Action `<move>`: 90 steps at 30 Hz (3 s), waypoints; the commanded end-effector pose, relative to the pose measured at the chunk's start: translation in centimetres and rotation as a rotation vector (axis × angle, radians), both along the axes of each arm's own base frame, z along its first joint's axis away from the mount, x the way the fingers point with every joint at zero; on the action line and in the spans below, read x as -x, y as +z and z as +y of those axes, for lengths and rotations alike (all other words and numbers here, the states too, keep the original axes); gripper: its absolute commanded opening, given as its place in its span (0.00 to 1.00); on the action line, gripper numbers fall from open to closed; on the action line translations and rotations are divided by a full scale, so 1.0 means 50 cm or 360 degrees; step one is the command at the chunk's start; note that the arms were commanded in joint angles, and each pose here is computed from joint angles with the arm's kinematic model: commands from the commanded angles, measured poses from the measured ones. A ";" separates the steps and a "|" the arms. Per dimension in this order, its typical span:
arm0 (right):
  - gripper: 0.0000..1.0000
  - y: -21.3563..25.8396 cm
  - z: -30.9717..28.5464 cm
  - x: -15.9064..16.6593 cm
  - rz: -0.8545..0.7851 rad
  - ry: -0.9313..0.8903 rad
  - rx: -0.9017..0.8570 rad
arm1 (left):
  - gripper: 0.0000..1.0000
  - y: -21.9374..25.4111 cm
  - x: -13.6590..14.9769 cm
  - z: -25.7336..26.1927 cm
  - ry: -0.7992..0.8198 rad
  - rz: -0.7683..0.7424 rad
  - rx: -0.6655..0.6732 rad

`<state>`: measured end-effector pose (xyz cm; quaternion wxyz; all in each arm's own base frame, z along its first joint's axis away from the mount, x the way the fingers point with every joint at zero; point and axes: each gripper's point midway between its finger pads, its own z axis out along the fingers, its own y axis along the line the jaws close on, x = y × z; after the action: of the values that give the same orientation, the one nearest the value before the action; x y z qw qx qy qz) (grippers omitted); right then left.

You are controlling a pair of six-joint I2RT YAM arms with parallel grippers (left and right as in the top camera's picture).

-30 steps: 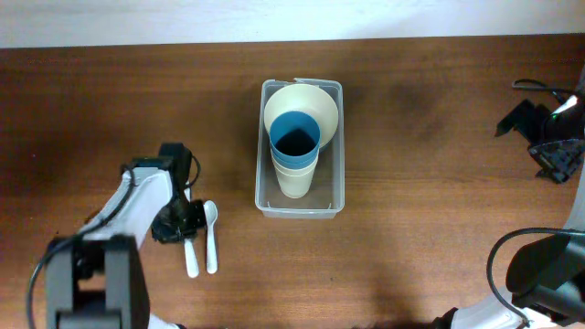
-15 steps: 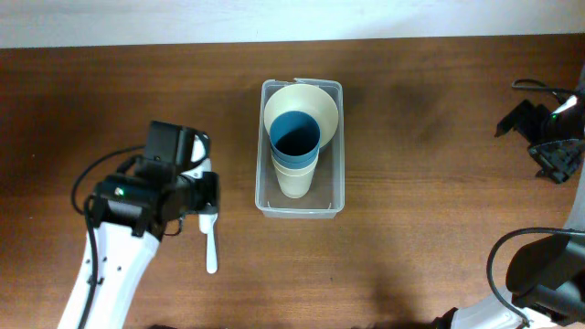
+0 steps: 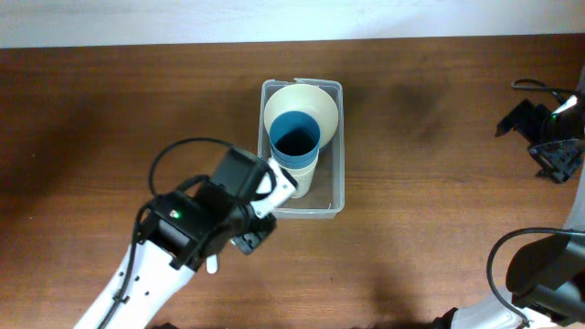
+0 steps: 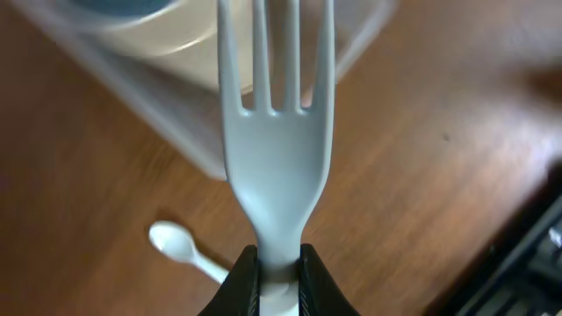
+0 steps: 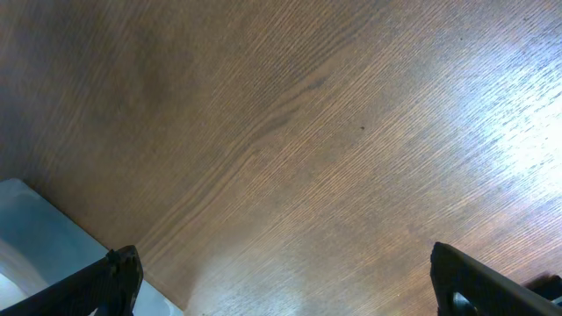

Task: Pack container
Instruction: 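Carry the fork into the container's front and release it, then move the left gripper back to the white spoon and grasp it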

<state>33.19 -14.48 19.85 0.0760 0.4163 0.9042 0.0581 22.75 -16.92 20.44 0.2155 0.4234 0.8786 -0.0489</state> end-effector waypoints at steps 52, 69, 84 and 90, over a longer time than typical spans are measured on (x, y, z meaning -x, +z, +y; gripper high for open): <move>0.99 0.023 -0.004 0.001 -0.0047 0.0003 0.0036 | 0.64 0.104 -0.066 -0.082 -0.0248 -0.0663 -0.0222; 0.99 0.023 -0.004 0.001 -0.0047 0.0003 0.0036 | 0.63 -0.037 0.006 0.256 0.1594 0.0165 0.0042; 0.99 0.023 -0.004 0.001 -0.0047 0.0003 0.0036 | 0.63 -0.317 -0.037 0.215 0.1610 0.0623 -0.0121; 0.99 0.023 -0.004 0.001 -0.0047 0.0003 0.0036 | 0.63 -0.392 -0.040 0.226 0.1660 0.0761 -0.0217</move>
<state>33.19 -14.49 19.85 0.0760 0.4162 0.9043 0.0579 25.25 -6.14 2.46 0.0093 -0.0558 0.9981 0.0257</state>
